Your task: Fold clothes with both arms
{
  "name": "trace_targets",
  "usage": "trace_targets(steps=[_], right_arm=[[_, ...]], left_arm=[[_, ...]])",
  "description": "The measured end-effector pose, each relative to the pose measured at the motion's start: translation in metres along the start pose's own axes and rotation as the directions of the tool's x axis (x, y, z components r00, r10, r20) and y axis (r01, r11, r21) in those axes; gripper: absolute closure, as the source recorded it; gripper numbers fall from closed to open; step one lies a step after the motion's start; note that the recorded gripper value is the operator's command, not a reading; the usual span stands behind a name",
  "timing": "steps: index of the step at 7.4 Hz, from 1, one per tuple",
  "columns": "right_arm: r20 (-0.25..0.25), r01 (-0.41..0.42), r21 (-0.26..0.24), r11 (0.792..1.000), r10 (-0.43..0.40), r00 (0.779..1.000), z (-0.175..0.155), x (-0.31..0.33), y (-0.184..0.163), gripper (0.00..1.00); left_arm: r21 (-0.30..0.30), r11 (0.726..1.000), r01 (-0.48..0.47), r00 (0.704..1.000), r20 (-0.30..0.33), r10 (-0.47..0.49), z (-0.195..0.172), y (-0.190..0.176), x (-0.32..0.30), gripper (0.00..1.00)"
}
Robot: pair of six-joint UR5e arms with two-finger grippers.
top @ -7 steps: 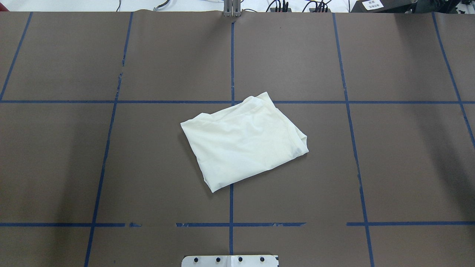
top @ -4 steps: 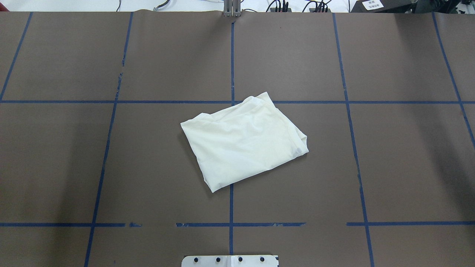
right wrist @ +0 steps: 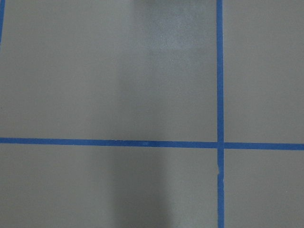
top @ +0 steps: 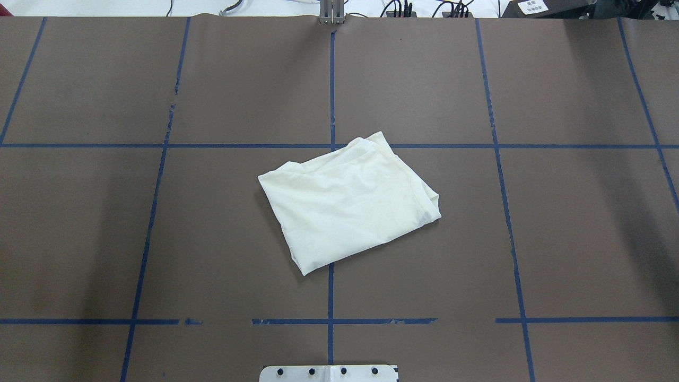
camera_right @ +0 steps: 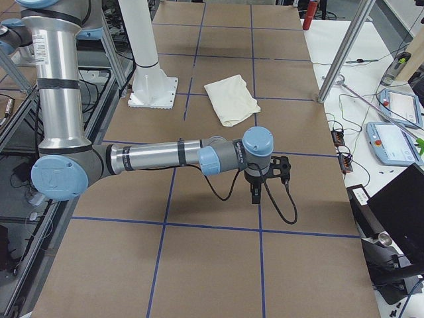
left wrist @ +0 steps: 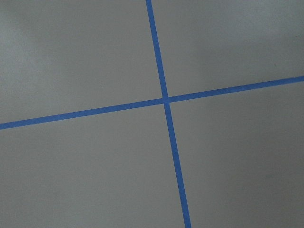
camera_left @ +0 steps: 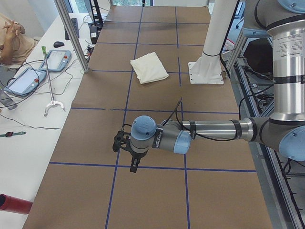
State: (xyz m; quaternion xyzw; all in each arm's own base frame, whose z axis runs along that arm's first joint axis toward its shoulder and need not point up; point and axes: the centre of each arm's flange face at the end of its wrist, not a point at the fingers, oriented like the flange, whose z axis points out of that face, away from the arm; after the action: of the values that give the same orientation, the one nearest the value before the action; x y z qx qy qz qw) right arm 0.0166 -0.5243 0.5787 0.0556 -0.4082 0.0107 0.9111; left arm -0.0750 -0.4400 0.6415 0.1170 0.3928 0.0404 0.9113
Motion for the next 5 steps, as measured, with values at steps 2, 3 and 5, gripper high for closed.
trace_targets(steps=[2,3,5], right_arm=[[-0.005,0.037,-0.036,0.999,-0.037,0.999,-0.001,0.000,-0.006,0.00],[-0.008,0.049,-0.046,0.998,-0.050,0.999,-0.004,0.000,-0.009,0.00],[-0.010,0.058,-0.050,0.997,-0.058,0.998,-0.006,-0.001,-0.012,0.00]], left_arm=[[0.001,1.000,-0.001,1.000,0.000,0.001,0.000,-0.001,0.000,0.00],[0.001,1.000,-0.001,1.000,0.000,0.001,0.000,-0.001,0.000,0.00],[0.002,1.000,-0.001,1.000,0.000,0.001,-0.001,-0.001,0.001,0.00]])
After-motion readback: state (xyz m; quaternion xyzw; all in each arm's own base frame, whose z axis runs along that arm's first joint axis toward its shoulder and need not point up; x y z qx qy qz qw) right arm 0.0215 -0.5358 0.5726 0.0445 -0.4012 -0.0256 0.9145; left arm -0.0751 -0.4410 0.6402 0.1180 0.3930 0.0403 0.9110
